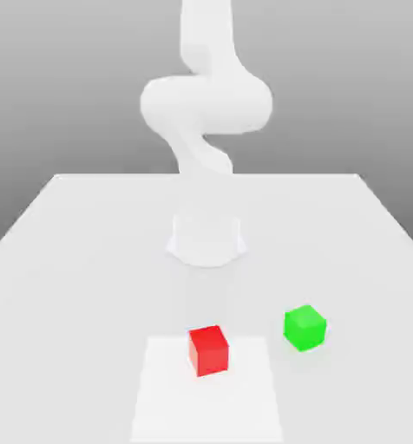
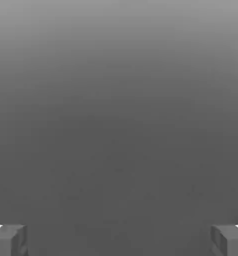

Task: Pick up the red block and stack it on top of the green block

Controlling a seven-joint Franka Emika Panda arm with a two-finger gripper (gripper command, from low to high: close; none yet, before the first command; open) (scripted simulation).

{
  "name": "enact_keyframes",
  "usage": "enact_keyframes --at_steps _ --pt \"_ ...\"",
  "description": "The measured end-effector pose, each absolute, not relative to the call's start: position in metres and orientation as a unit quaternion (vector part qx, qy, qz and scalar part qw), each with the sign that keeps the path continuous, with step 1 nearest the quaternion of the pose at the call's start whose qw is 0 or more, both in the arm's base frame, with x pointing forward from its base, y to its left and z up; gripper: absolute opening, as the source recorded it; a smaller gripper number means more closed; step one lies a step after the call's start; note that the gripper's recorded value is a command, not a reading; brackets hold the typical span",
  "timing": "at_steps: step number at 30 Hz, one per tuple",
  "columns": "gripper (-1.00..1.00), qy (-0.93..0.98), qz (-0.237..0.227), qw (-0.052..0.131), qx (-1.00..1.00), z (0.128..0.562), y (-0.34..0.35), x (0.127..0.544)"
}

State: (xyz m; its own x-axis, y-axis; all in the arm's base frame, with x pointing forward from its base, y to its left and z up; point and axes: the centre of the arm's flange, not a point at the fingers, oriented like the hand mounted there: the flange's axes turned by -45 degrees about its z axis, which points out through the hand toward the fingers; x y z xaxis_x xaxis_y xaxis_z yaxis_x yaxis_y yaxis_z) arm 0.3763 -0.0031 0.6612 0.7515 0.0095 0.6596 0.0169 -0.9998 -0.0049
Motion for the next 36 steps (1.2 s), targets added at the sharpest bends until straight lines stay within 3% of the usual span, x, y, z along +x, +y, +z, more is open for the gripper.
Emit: enact_keyframes --at_steps 4,9,13,18,24,25,32,36 --pt "0.0 -0.035 -0.281 0.008 -0.959 0.562 -0.004 0.416" --pt "0.0 -0.072 -0.191 0.009 -0.979 0.437 -0.001 0.432" --pt "0.0 -0.104 -0.113 0.006 -0.988 0.336 0.003 0.418" --pt "0.0 -0.146 -0.012 0.0 -0.989 0.218 0.003 0.369" --pt "0.0 -0.151 -0.001 -0.001 -0.989 0.157 0.003 0.362" --pt "-1.0 -0.151 0.0 0.0 -0.989 0.149 0.003 0.361" --pt "-1.0 -0.151 0.0 0.0 -0.989 0.147 0.003 0.361" --pt "-1.0 -0.151 0.0 -0.001 -0.988 0.177 0.003 0.362"
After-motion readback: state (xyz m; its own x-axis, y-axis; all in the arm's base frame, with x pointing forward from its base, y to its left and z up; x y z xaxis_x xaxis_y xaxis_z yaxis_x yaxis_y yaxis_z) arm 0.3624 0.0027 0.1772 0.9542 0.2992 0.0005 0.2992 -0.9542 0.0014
